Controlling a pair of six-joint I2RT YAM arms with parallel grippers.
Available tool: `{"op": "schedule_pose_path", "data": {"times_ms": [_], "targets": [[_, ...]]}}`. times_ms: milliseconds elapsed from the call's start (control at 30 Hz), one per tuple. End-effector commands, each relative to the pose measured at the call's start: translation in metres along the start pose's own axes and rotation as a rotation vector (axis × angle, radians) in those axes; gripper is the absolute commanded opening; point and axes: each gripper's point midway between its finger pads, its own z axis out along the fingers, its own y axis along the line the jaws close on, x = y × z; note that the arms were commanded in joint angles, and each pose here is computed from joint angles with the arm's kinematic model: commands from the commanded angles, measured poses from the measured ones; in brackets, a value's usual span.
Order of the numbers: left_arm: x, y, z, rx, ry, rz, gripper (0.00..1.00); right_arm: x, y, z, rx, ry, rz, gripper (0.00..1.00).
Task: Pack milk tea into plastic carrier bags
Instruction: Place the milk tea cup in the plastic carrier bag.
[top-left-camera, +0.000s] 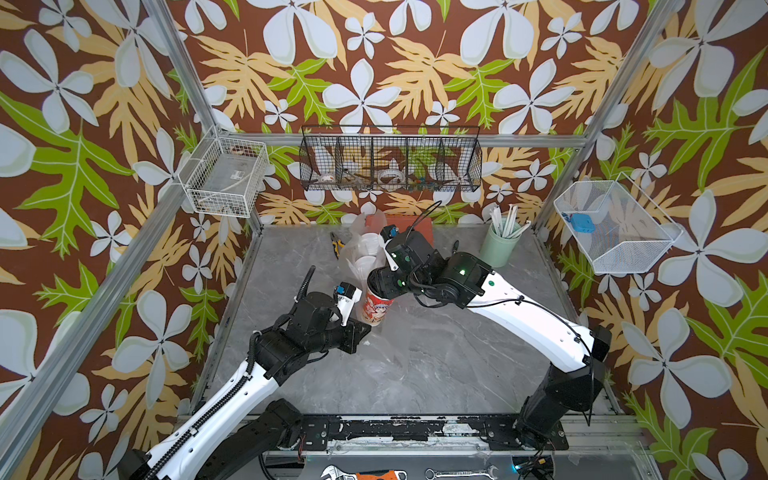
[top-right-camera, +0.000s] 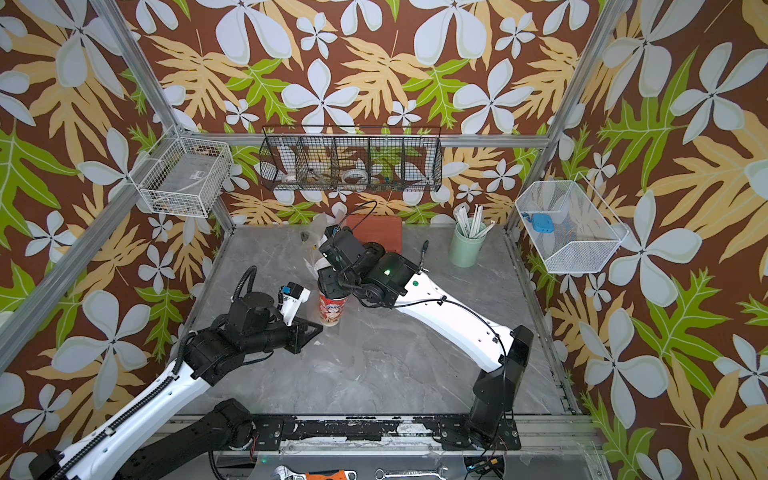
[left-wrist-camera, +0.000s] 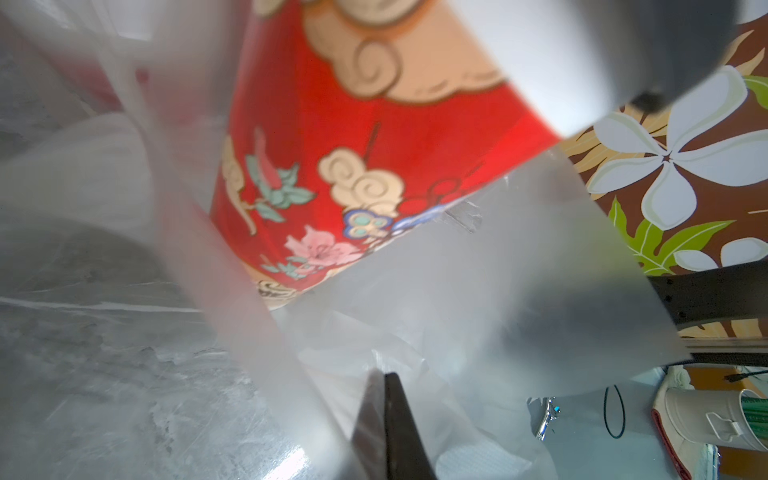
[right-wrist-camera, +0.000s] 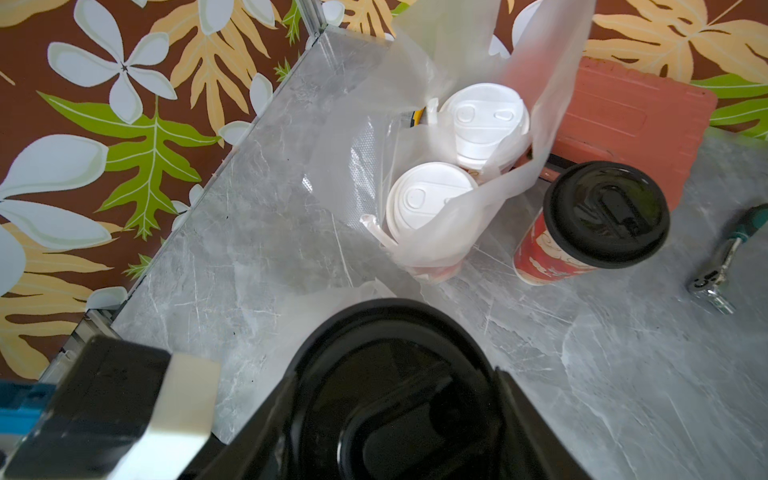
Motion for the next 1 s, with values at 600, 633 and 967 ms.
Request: {"op": "schedule_pose_path", "data": {"times_ms": [600, 633, 967], "targets": [[-0.02, -0.018, -0.017, 0.067, -0.104, 0.038, 0.0, 0.047, 0.009, 0.043, 0.099, 0.08, -0.069, 0.41], [-0.02, -0.018, -0.017, 0.066, -0.107, 0.037, 0.0, 0.05, 0.01, 0.046, 0.103, 0.09, -0.069, 0.4], [-0.02, -0.019, -0.02, 0.072, -0.118, 0.035, 0.0, 0.089, 0.009, 0.076, 0.107, 0.137, -0.033, 0.38]]}}
